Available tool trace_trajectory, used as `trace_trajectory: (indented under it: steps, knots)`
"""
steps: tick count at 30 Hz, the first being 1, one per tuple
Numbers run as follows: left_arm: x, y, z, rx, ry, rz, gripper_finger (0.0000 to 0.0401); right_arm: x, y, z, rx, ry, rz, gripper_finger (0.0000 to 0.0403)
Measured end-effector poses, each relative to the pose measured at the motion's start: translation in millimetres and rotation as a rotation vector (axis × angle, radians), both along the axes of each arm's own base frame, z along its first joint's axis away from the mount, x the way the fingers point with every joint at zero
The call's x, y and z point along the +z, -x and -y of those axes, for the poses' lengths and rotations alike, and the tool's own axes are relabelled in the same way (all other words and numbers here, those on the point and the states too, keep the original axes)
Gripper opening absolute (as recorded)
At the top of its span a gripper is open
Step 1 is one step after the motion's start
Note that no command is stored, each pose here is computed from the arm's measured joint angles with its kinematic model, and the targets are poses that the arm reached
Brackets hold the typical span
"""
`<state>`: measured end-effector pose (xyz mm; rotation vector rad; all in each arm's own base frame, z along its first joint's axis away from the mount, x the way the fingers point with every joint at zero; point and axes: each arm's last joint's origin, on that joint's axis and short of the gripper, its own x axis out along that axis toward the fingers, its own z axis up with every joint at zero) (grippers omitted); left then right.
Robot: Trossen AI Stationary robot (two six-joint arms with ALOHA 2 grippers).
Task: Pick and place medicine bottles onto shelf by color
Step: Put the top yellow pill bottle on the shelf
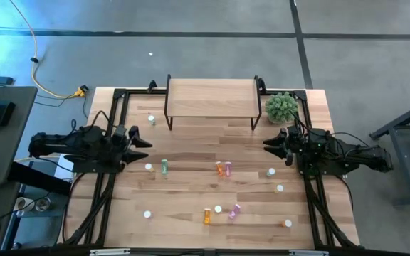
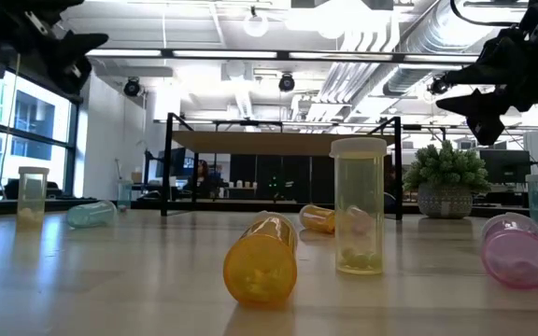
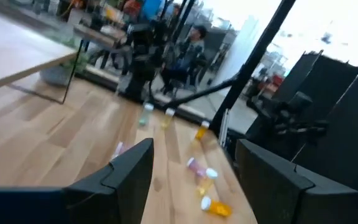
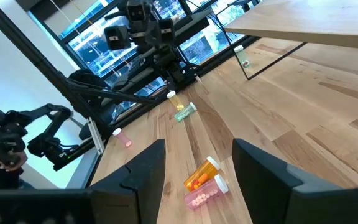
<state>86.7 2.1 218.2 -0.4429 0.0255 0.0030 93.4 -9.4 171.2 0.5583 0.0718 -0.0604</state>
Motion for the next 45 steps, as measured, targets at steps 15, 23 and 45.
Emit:
trace_trajectory:
  steps: [15, 23, 45]
  knots:
    - [46, -7, 0, -0.010, -0.016, -0.545, 0.0216, 0, 0, 0, 0.000, 0.000, 0.000, 0.0177]
    - [20, -17, 3, -0.047, -0.056, -0.915, 0.0216, 0, 0, 0, 0.000, 0.000, 0.000, 0.0177]
    - [-16, -62, 23, -0.040, -0.146, -1.213, 0.0216, 0, 0, 0, 0.000, 0.000, 0.000, 0.0177]
